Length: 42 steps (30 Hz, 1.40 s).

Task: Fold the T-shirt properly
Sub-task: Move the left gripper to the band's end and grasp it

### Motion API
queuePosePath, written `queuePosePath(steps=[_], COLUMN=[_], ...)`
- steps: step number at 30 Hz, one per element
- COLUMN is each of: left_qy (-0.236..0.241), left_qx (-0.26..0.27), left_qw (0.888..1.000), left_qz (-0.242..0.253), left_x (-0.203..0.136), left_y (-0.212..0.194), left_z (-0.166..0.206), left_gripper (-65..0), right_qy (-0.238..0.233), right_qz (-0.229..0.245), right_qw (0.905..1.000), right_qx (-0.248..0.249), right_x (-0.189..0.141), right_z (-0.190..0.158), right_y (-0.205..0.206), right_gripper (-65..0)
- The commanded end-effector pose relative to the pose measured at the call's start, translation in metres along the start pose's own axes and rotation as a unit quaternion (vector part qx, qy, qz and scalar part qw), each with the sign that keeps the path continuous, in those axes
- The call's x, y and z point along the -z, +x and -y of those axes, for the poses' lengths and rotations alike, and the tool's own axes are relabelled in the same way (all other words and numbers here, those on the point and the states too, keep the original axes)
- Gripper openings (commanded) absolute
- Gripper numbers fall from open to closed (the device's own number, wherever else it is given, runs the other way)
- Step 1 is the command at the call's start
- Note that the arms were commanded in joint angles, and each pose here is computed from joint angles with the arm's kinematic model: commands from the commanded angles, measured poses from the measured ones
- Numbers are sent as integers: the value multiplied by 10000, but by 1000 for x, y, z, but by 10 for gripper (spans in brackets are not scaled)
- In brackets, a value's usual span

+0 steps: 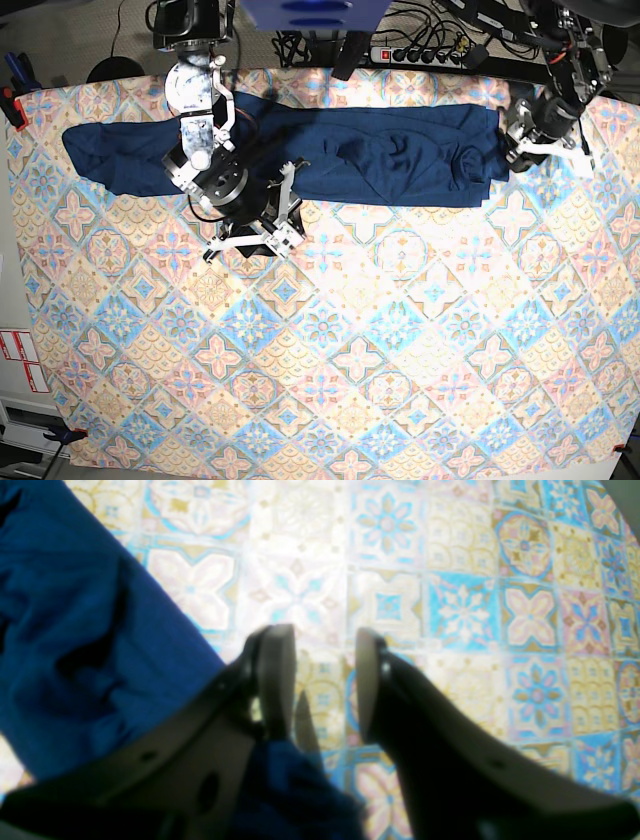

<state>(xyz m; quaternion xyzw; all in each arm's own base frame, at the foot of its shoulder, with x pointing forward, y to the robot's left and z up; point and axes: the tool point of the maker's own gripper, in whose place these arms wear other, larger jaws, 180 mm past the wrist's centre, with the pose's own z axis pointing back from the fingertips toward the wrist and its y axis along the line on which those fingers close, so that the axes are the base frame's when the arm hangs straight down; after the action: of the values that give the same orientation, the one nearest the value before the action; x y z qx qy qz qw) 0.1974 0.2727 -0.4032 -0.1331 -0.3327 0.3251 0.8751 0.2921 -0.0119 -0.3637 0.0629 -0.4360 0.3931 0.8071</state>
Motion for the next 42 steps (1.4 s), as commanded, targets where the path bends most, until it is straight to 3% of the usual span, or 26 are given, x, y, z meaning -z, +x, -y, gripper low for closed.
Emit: queuePosePath(steps=[1, 8, 15, 21, 28, 34, 42], left_qy=[-50, -87, -42, -11, -59, -133, -316], left_qx=[39, 476, 768, 766, 1279, 1571, 1404], left_qw=[9999, 9972, 9951, 9901, 9854, 9755, 9744], left_qz=[-143, -571, -627, -1176, -1121, -1536, -1725], left_x=[2, 0, 0, 27, 43, 53, 55], left_y=[2, 11, 17, -7, -19, -51, -77], left_z=[1, 2, -6, -11, 6, 15, 29], left_gripper=[-407, -135, -130, -130, -130, -130, -131], right_qy=[-32, -24, -9, -9, -45, -68, -80], right_qz=[222, 220, 231, 215, 228, 287, 281], right_qw=[9997, 9998, 9997, 9998, 9997, 9996, 9996], right_qx=[12, 19, 16, 16, 17, -26, -18], right_x=[-3, -3, -3, -3, -4, -6, -6], right_z=[2, 1, 0, 0, 2, 3, 4], right_y=[11, 11, 11, 11, 12, 17, 16], right_gripper=[-458, -458, -458, -458, -458, -458, -458])
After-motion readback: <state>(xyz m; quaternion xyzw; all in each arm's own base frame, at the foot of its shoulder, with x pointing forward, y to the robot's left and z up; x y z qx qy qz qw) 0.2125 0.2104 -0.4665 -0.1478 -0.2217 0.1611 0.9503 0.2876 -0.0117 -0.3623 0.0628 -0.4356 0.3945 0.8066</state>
